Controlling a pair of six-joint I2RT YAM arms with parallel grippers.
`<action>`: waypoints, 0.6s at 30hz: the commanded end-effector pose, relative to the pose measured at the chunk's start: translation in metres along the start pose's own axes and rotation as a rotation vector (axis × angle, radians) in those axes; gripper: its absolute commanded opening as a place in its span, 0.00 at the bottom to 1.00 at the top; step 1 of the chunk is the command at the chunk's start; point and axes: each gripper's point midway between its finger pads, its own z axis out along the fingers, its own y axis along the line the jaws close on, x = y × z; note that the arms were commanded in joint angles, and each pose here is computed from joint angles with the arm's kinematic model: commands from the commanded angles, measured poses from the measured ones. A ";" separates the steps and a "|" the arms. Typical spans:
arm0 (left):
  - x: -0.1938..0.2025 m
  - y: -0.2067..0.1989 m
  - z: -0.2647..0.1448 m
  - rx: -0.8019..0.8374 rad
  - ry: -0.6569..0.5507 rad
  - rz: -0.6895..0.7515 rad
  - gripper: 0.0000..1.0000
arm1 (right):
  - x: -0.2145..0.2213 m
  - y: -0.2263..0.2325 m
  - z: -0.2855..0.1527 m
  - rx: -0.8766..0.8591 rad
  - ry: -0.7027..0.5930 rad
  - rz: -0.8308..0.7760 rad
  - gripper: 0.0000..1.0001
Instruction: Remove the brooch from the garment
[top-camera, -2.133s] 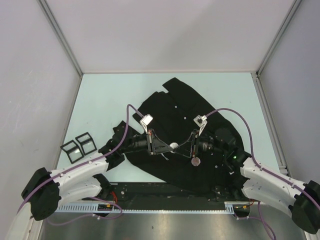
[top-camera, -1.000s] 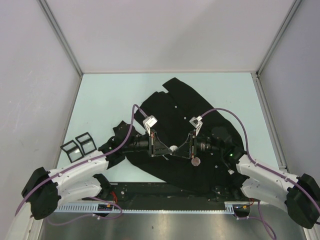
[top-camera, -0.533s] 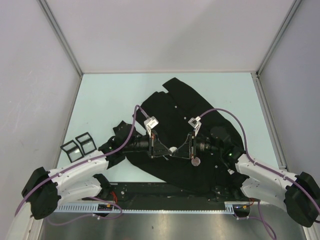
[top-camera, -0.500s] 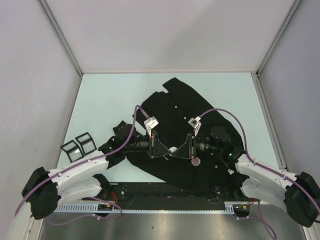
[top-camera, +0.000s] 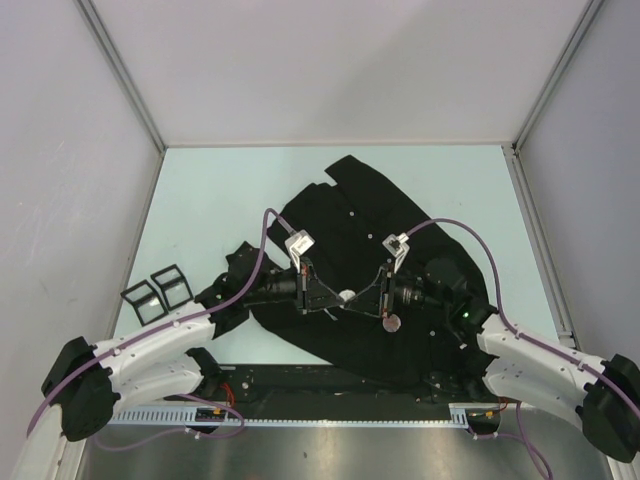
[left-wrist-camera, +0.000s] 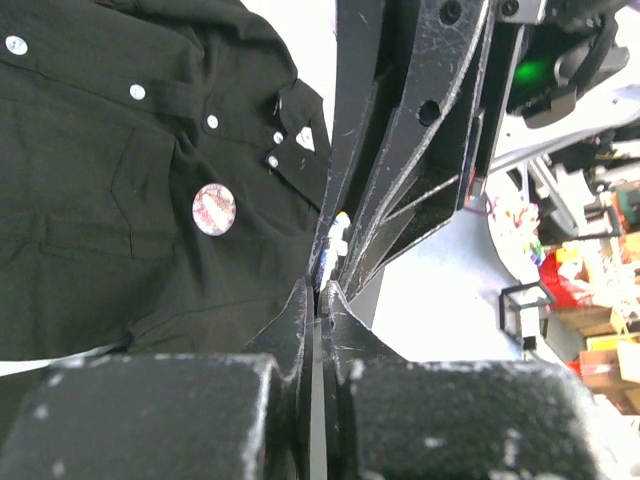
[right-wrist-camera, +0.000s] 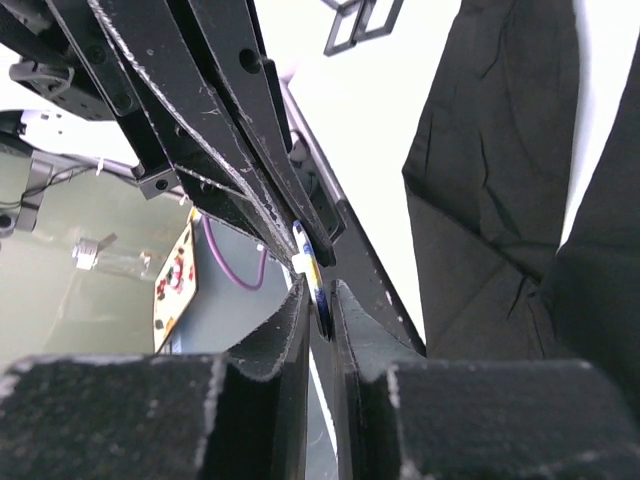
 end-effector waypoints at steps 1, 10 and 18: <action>-0.018 -0.040 -0.001 0.139 -0.062 0.016 0.00 | -0.020 -0.007 0.002 0.055 -0.111 -0.018 0.14; -0.017 -0.034 0.001 0.106 -0.053 -0.013 0.00 | -0.016 -0.003 0.002 0.047 -0.106 -0.034 0.23; -0.017 -0.029 0.001 0.074 -0.052 -0.027 0.00 | -0.014 -0.003 0.000 0.060 -0.104 -0.043 0.30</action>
